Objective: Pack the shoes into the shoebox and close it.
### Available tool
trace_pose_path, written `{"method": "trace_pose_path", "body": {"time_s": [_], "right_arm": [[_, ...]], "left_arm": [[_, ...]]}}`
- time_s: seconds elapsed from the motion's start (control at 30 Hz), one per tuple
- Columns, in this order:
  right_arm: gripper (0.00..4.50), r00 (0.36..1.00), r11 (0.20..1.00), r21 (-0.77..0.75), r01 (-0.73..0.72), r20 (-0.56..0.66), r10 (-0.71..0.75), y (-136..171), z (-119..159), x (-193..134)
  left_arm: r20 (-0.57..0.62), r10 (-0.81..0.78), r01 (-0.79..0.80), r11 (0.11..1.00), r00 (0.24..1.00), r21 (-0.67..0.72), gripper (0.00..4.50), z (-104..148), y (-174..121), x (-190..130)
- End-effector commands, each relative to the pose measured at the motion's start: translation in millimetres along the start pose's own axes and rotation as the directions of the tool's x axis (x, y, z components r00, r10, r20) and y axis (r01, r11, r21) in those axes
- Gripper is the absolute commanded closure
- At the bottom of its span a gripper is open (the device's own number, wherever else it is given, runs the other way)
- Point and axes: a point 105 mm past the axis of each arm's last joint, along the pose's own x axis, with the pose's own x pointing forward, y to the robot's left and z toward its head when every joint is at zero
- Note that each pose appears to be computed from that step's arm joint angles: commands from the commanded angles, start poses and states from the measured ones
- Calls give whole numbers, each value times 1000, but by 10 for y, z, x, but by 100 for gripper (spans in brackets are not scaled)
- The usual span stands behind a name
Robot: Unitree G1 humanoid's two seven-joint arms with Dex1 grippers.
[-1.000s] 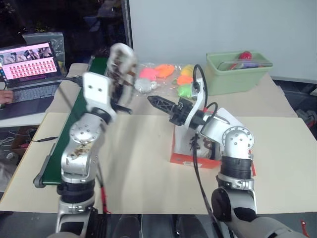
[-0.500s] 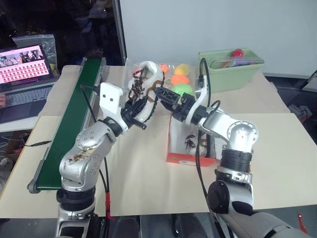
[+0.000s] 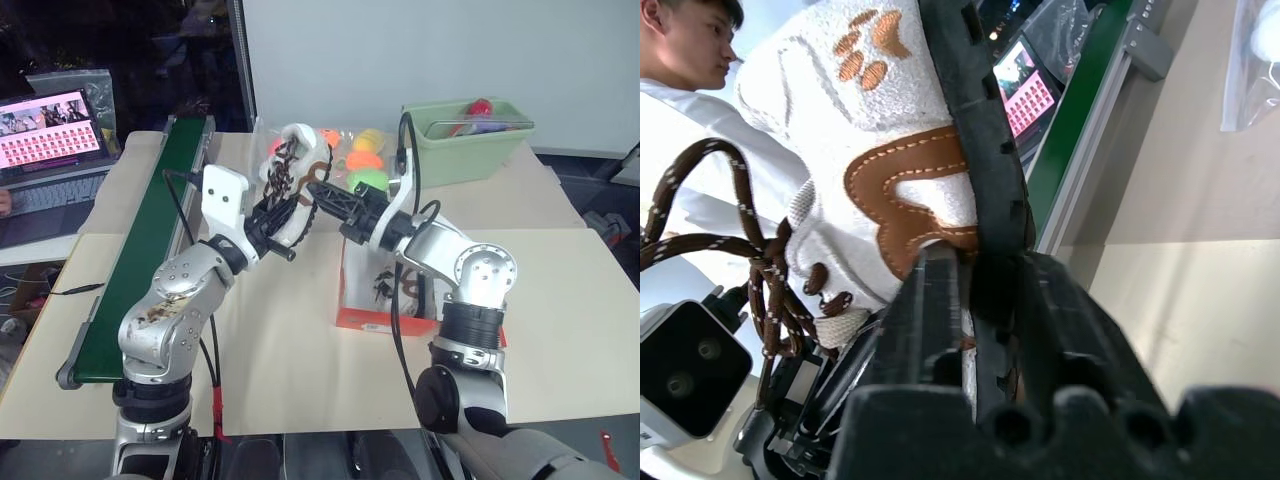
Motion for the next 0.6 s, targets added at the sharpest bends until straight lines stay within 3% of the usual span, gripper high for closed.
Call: {"method": "trace_pose_path", "body": {"time_s": [0.03,0.17,0.2,0.33,0.43,0.6], "right_arm": [[430,995,996,-3,-87,52,87,240,95,26],[430,990,992,33,-120,72,117,337,62,22],[430,990,992,38,-119,77,116,341,62,20],[430,986,992,76,-101,140,89,325,135,10],[430,969,997,76,-29,246,9,218,351,-28],[430,906,976,-58,209,387,-171,-83,824,-236]], "left_arm": [[60,-96,95,995,994,16,429,161,-206,28],[38,-119,116,991,992,66,429,100,-259,9],[48,-113,109,992,992,70,338,110,-251,5],[17,-139,137,986,990,98,202,63,-289,-4],[39,-130,126,988,991,89,202,96,-260,-27],[39,-116,112,988,992,102,202,92,-204,-74]]}}
